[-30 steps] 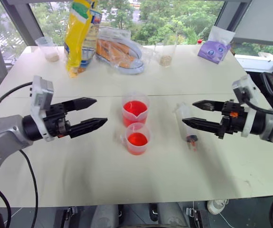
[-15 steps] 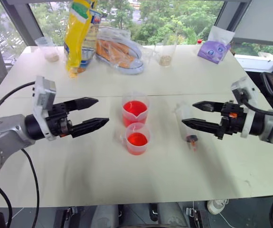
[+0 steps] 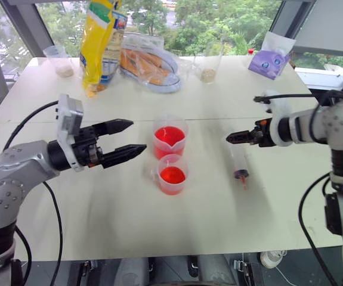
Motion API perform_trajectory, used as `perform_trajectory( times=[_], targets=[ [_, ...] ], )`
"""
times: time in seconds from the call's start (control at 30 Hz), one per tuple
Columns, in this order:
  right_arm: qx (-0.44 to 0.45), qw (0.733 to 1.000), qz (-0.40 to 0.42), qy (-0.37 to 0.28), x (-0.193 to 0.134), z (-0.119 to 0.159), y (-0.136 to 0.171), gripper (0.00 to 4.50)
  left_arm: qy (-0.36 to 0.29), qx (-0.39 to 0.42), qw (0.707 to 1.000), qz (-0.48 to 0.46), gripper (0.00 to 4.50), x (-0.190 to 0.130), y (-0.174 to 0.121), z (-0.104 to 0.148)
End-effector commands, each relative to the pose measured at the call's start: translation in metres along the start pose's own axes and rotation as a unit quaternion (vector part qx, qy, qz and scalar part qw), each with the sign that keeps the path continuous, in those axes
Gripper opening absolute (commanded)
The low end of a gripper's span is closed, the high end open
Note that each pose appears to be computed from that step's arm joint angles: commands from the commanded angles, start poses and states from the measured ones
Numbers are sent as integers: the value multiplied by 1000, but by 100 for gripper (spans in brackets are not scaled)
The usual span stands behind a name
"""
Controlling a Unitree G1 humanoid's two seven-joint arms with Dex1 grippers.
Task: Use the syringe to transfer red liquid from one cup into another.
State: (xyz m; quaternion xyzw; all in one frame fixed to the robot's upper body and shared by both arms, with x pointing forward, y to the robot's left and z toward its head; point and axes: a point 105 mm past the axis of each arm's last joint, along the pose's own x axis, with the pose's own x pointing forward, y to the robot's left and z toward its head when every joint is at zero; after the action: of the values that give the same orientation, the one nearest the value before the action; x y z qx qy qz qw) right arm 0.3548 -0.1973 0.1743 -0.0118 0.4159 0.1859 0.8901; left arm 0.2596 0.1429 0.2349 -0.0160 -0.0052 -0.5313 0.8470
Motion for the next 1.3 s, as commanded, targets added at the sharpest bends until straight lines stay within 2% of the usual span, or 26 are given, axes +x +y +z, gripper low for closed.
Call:
perform_trajectory(
  times=[0.03, 0.43, 0.53, 0.67, 0.7, 0.77, 0.87, 0.97, 1.03, 1.13, 1.23, 1.3],
  targets=[
    [0, 999, -26, 27, 6, 6, -4, 446, -20, 19, 1000, 5, 450, 1, -3, 5],
    [-33, 995, -33, 93, 43, -8, -8, 446, -30, 24, 999, 36, 450, -2, -7, -1],
    [-49, 993, -31, 100, 53, -9, -5, 371, -30, 26, 998, 43, 450, -3, -8, -2],
    [-61, 992, -27, 107, 57, -11, -4, 168, -31, 28, 998, 46, 450, -4, -7, -2],
    [-61, 992, -25, 107, 57, -11, -3, 142, -31, 28, 998, 47, 450, -4, -6, -1],
    [-57, 993, -21, 98, 53, -8, -2, 141, -32, 30, 998, 47, 450, -4, -4, 0],
    [-72, 996, -13, 51, 42, 6, 1, 141, -31, 34, 998, 48, 450, -4, -2, 2],
    [-107, 991, 6, -74, 15, 44, 13, 141, -29, 37, 998, 46, 450, -4, 0, 5],
    [-119, 979, 51, -157, -9, 66, 31, 141, -26, 40, 998, 44, 450, -5, 3, 7],
    [-158, 929, 129, -308, -53, 97, 65, 141, -21, 46, 998, 36, 450, -4, 7, 12],
    [-174, 868, 195, -423, -87, 115, 95, 141, -16, 52, 998, 27, 450, -2, 11, 15],
    [-175, 830, 232, -476, -101, 120, 111, 141, -14, 57, 998, 20, 450, -1, 13, 18]
  ],
)
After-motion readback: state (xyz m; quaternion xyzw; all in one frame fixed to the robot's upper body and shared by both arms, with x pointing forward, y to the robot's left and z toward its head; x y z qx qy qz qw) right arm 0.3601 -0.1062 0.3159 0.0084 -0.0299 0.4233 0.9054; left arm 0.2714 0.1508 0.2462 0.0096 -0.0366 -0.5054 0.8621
